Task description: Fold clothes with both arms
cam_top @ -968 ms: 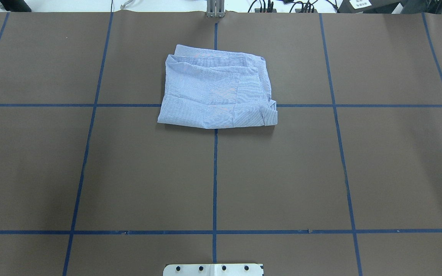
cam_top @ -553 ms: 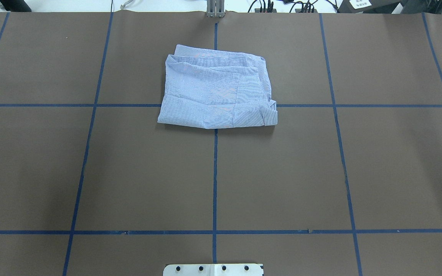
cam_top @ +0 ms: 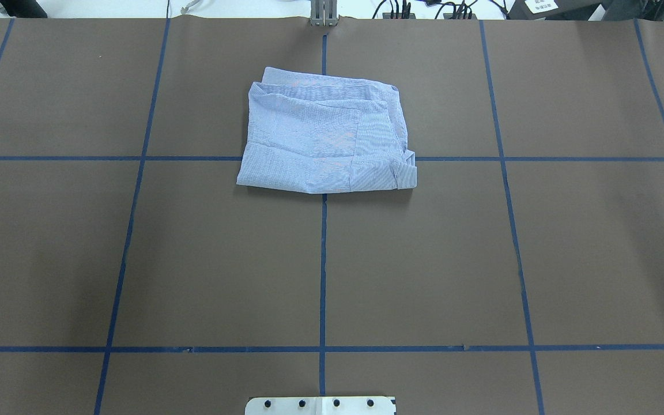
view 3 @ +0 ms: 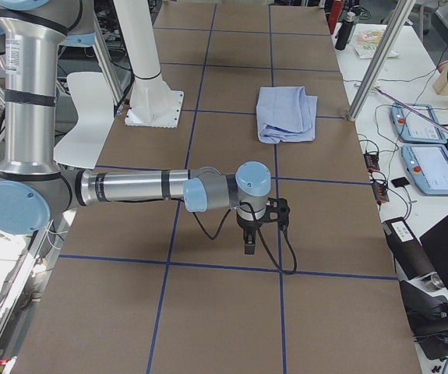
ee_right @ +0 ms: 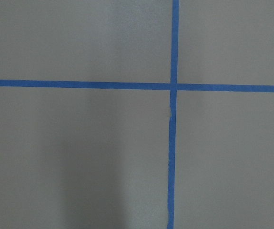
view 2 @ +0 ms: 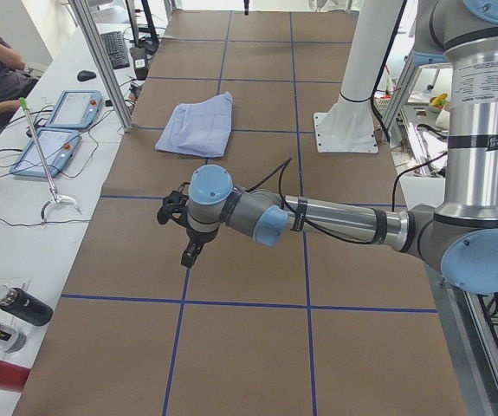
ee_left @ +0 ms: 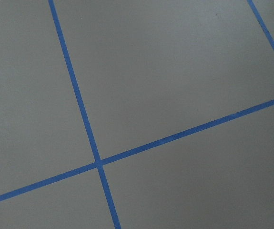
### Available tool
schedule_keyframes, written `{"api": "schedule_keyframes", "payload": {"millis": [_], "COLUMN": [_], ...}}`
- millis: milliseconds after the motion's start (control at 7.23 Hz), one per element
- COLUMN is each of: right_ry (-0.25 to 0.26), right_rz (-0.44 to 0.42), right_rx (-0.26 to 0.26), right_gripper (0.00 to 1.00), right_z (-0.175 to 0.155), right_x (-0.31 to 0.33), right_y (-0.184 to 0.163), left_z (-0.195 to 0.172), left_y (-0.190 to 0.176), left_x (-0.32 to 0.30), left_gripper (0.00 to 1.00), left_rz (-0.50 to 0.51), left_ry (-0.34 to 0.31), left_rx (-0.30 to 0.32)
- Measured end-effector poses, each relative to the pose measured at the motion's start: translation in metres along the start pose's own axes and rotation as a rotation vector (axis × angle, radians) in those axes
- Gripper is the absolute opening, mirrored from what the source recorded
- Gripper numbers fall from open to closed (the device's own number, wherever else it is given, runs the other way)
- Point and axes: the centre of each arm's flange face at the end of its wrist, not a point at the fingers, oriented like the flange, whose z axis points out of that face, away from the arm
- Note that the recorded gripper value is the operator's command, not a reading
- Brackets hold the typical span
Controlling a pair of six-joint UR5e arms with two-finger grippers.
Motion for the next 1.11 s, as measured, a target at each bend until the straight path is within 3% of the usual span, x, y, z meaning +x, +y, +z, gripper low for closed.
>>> {"api": "schedule_keyframes", "payload": {"millis": [1106], "right_ry": [-0.020], "right_rz": [-0.006], "right_rx": [-0.002], "right_gripper": [1.00], "right_z": [-0.0011], "right_x": [-0.0037], "right_y": [0.0002], "left_z": [-0.0003], "left_y": [0.0010], "left_x": [0.0000], "left_gripper": [1.00], "left_rz": [0.002], "left_ry": [-0.005], "left_rx": [0.001]}}
